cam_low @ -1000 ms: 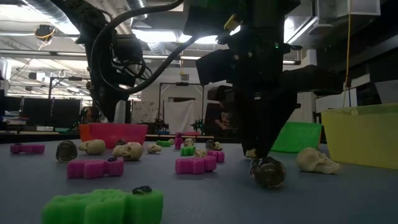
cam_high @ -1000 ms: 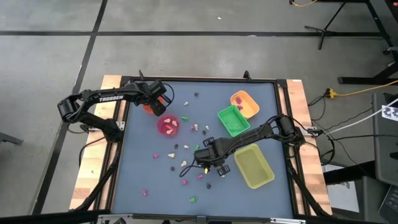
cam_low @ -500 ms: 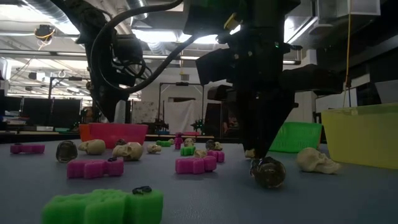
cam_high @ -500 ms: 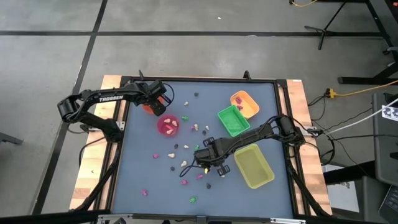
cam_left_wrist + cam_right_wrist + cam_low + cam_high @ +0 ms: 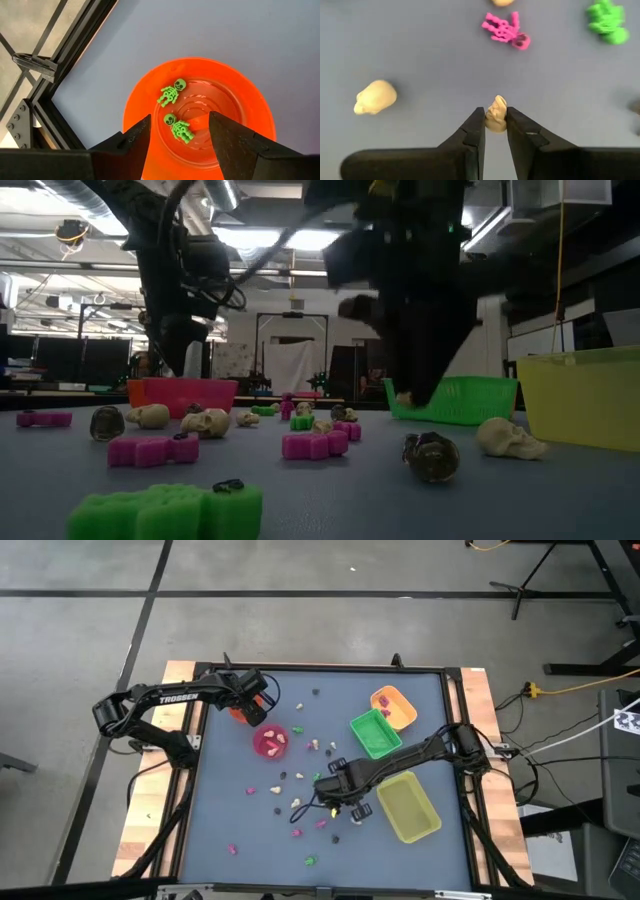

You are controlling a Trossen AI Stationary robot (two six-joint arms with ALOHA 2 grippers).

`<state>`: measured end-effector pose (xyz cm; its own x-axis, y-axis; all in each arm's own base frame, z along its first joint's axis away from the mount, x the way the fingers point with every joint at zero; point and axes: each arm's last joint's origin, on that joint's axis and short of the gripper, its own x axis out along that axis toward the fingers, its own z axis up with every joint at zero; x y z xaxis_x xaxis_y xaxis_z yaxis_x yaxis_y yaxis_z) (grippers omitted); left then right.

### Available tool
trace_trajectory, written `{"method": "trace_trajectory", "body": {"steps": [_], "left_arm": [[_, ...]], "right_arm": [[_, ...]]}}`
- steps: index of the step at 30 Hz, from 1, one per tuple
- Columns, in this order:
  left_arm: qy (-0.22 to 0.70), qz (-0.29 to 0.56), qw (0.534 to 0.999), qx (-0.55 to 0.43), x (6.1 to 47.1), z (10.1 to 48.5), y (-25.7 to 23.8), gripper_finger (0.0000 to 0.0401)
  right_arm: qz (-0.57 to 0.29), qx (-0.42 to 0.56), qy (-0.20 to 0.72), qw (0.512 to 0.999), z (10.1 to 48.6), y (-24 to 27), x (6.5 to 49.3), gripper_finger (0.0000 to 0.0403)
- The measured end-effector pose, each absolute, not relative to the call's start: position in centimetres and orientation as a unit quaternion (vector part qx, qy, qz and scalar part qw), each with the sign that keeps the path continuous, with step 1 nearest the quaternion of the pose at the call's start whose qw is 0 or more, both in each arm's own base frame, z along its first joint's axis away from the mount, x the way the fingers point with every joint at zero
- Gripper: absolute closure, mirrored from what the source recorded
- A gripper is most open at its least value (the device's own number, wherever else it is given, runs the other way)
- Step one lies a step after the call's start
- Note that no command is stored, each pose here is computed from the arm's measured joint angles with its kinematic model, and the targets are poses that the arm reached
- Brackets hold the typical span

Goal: Sort Halloween decoration
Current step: Put the white skull toy into the green bin

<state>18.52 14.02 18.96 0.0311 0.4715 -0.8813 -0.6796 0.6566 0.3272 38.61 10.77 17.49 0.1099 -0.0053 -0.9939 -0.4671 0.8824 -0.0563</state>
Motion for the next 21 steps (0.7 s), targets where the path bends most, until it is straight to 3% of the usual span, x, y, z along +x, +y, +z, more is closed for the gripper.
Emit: {"method": "trace_trajectory", "body": {"steps": [8, 21], "left_arm": [[0.567, 0.404, 0.712, -0.092, 18.5, 19.0, 14.0, 0.0218], [0.567, 0.404, 0.712, -0.092, 18.5, 19.0, 14.0, 0.0218]], "right_arm": [[0.125, -0.188, 0.636, 0.738, 21.5, 8.8, 37.4, 0.0338], [0.034, -0.159, 0.706, 0.69, 23.9, 1.7, 35.3, 0.0338]]}}
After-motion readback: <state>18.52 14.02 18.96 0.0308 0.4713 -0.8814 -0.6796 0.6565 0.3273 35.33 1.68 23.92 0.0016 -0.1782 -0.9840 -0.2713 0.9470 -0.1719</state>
